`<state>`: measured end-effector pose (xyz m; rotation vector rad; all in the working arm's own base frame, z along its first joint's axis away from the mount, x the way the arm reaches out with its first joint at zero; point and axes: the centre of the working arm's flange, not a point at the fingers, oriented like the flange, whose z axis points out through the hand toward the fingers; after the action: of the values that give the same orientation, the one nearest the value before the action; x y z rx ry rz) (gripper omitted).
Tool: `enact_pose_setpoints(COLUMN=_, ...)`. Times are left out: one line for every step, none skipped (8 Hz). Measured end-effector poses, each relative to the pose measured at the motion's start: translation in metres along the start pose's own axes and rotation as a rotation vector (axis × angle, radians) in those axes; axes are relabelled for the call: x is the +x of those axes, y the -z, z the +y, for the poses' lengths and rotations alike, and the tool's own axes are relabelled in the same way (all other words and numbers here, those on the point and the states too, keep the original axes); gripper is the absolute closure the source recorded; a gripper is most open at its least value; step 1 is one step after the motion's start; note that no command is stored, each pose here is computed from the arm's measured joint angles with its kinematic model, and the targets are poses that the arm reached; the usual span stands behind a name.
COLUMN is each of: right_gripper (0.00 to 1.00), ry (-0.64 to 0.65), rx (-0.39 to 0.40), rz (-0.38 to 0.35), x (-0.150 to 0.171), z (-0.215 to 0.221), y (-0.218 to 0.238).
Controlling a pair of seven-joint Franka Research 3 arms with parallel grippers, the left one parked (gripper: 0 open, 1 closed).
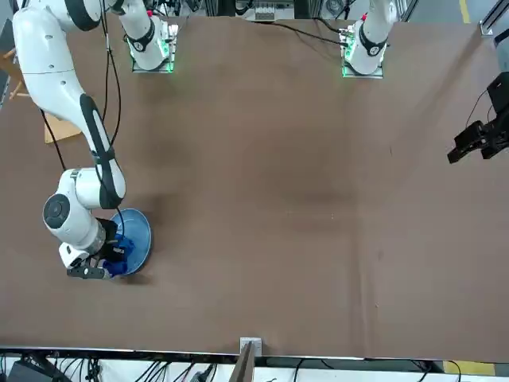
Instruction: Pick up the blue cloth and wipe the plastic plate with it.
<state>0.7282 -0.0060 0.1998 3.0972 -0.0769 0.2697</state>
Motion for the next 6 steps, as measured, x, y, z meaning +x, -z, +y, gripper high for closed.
enact_pose_setpoints(right_gripper=0.94, ry=-0.001, rx=0.000, rz=0.002, x=-0.002, z=0.000, y=0.000)
enact_pose_setpoints(right_gripper=0.94, ry=-0.002, rx=-0.001, rz=0.002, x=-0.005, z=-0.002, y=0.001)
enact_pose_setpoints(right_gripper=0.94, ry=-0.002, rx=-0.003, rz=-0.004, x=-0.009, z=-0.004, y=0.002)
enact_pose_setpoints(right_gripper=0.94, ry=0.001, rx=-0.004, rz=-0.012, x=-0.015, z=-0.007, y=0.003)
enact_pose_setpoints(right_gripper=0.94, ry=0.006, rx=-0.005, rz=-0.023, x=-0.021, z=-0.010, y=0.004)
enact_pose_setpoints(right_gripper=0.94, ry=0.007, rx=-0.007, rz=-0.032, x=-0.026, z=-0.014, y=0.005)
